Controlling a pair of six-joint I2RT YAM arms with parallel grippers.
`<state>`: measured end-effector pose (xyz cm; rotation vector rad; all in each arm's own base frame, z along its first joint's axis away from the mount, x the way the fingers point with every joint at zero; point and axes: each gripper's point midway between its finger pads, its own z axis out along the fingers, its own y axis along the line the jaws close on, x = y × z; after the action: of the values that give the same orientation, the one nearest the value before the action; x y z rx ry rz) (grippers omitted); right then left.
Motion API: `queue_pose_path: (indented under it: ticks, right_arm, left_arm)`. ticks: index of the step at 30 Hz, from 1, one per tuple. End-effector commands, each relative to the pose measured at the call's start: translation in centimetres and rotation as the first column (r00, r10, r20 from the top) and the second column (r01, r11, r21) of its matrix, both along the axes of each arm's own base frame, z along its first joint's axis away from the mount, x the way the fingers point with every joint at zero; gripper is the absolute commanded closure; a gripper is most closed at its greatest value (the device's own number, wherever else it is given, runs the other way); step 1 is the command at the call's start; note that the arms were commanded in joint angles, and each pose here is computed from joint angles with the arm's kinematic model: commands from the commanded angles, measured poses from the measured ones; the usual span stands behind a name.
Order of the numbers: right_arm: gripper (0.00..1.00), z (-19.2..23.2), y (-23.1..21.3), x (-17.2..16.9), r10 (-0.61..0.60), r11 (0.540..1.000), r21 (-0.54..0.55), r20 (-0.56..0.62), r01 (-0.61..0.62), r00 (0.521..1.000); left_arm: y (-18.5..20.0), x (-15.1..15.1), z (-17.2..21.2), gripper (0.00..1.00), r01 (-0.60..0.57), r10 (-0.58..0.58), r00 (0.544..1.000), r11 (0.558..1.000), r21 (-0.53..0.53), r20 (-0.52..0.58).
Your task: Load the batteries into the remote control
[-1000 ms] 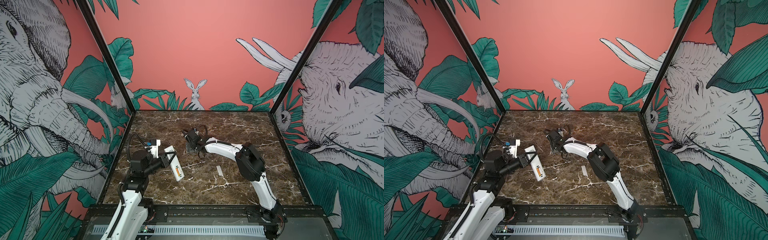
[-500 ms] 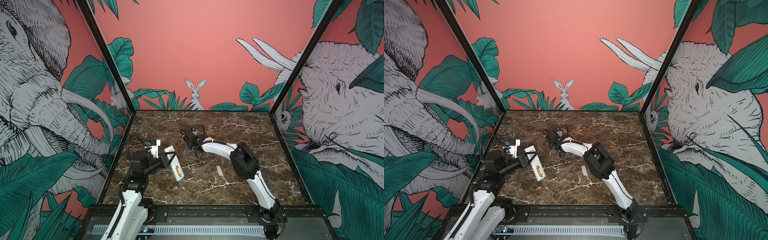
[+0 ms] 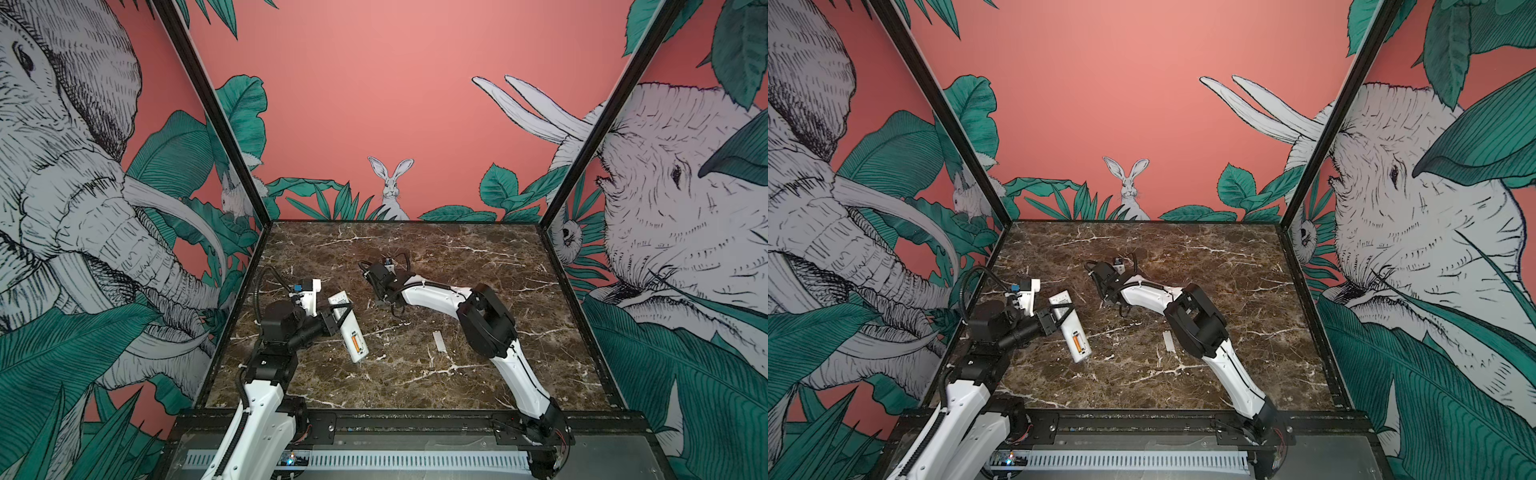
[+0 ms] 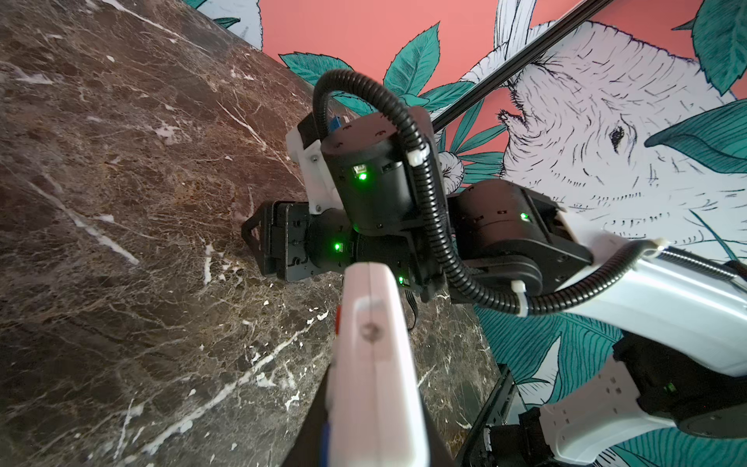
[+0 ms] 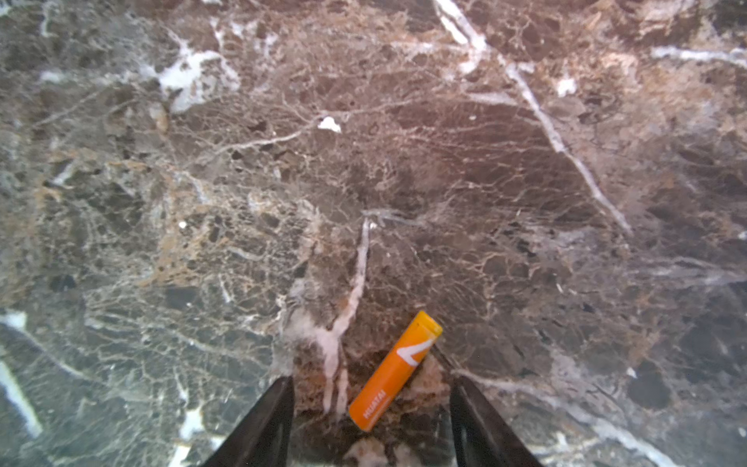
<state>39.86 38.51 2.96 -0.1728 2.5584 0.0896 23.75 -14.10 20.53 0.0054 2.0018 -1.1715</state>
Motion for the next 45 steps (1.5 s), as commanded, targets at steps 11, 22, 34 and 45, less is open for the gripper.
queue_pose_path:
  ticks: [11,22,34,45]
  right_arm:
    - [0.55,-2.2,-1.4,0.4,-0.049,0.998,-0.032,-0.019,0.048,0.999]
    - [0.73,-2.9,-2.3,0.2,-0.062,0.997,-0.044,-0.035,0.06,0.997]
    - [0.88,-3.5,-4.5,-0.7,-0.078,0.995,-0.069,-0.046,0.075,0.996]
    - [1.0,-2.3,-5.9,-2.4,0.038,0.998,-0.047,0.001,-0.038,0.999]
  left_arm:
    - [0.0,0.2,0.7,1.0,0.004,-0.004,0.999,1.0,-0.006,0.035]
    - [0.0,0.4,0.6,1.0,0.004,-0.004,0.999,1.0,-0.005,0.033]
    - [-0.1,0.6,1.0,1.0,0.003,-0.002,0.999,1.0,-0.018,0.038]
    - [-0.1,0.7,1.5,1.0,0.005,-0.004,0.999,0.999,-0.031,0.042]
